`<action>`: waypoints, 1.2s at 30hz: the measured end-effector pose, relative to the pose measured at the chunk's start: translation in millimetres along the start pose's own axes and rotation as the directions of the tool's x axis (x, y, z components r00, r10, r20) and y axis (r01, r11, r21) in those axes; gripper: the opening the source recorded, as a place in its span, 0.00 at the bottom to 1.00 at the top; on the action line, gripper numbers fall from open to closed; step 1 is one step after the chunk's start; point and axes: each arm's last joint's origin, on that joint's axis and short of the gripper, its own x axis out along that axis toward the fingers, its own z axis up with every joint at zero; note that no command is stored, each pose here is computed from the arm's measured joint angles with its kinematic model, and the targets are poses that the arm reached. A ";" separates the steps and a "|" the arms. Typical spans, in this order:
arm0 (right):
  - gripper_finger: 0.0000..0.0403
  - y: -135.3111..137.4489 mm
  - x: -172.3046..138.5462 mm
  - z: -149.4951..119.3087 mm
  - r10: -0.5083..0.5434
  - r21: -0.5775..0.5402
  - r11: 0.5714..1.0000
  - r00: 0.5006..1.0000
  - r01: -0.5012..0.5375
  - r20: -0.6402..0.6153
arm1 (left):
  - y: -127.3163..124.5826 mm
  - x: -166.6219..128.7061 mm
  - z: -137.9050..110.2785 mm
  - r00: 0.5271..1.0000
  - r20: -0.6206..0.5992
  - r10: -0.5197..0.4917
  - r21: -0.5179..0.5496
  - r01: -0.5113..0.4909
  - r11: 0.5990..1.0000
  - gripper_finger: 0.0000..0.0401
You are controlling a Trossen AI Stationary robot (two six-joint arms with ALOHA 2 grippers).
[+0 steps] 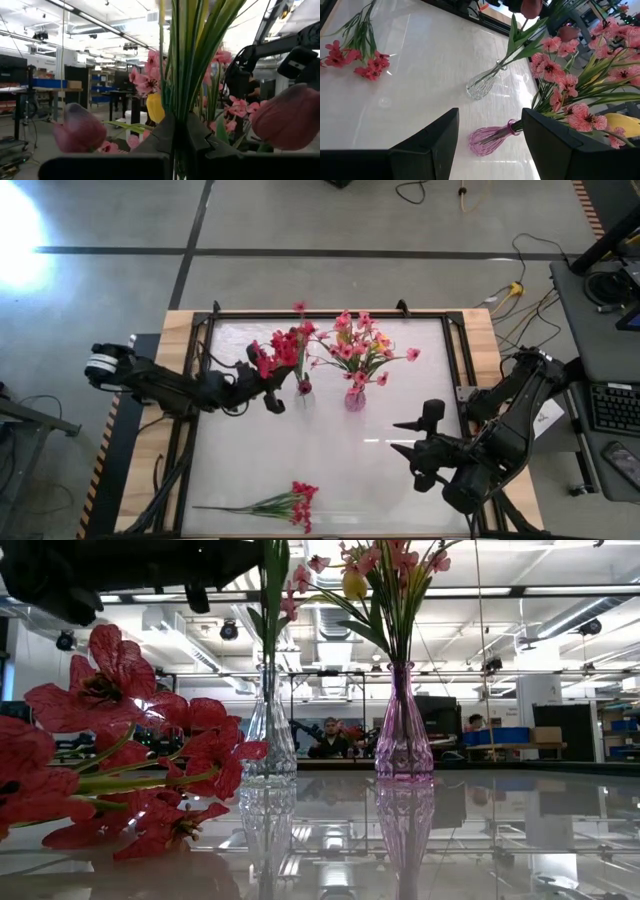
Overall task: Sort flowers into vase by color
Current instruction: Put the right red flower into the transparent vase, then put the red flower into the transparent vase
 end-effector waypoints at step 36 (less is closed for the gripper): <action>0.52 -1.9 2.6 0.7 -0.008 -0.003 1.000 1.000 0.008 -0.005 | -23.7 -44.1 48.5 0.683 -0.730 -0.026 0.060 0.102 0.993 0.47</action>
